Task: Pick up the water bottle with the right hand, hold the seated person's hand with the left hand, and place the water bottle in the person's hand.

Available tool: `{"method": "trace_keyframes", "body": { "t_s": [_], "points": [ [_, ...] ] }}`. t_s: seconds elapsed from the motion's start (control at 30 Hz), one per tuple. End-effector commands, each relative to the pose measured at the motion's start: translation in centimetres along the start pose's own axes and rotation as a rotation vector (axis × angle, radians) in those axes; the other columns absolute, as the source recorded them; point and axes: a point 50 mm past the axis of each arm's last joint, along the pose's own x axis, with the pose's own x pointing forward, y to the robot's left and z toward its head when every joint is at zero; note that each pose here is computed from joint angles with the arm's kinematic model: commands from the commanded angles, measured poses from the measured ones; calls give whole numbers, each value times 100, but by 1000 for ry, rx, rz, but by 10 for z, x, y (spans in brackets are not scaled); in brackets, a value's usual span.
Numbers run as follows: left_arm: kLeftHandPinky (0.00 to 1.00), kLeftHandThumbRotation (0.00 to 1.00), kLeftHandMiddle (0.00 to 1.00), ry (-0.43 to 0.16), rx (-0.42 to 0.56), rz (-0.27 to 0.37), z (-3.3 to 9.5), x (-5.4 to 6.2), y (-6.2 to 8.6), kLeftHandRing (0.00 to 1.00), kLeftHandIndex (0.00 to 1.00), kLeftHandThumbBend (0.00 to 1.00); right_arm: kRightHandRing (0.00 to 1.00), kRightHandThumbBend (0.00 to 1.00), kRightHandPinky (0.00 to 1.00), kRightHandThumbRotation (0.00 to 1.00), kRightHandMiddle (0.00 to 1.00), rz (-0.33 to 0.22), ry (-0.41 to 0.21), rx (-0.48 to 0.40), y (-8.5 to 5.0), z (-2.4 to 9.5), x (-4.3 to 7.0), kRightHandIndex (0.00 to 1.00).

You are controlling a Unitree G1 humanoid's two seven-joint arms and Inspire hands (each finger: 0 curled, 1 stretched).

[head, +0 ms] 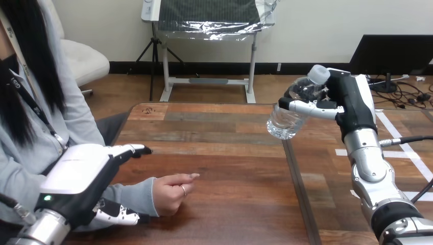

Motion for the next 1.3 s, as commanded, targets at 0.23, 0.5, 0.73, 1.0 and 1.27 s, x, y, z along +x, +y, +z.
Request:
{"method": "trace_keyframes", "body": {
  "t_s": [0.23,0.5,0.73,1.0,1.27],
  "points": [
    [71,26,77,-9,85,-18,-12,23,4,77,79,100,35,81,29,0,44,-2,-197,63,-5,32,7,47],
    [70,28,77,19,101,-77,-20,28,-3,76,78,100,37,79,32,0,45,21,-222,91,-5,33,4,48],
    [67,30,76,41,101,-133,-26,30,-7,73,77,100,38,79,33,0,45,33,-242,106,-6,34,1,48],
    [63,29,74,61,97,-173,-30,31,-13,69,75,100,38,80,33,0,45,45,-273,112,-8,36,-3,48],
    [61,27,72,87,105,-223,-31,32,-18,67,74,100,38,80,32,0,44,59,-307,117,-10,40,-7,47]
  ]
}}
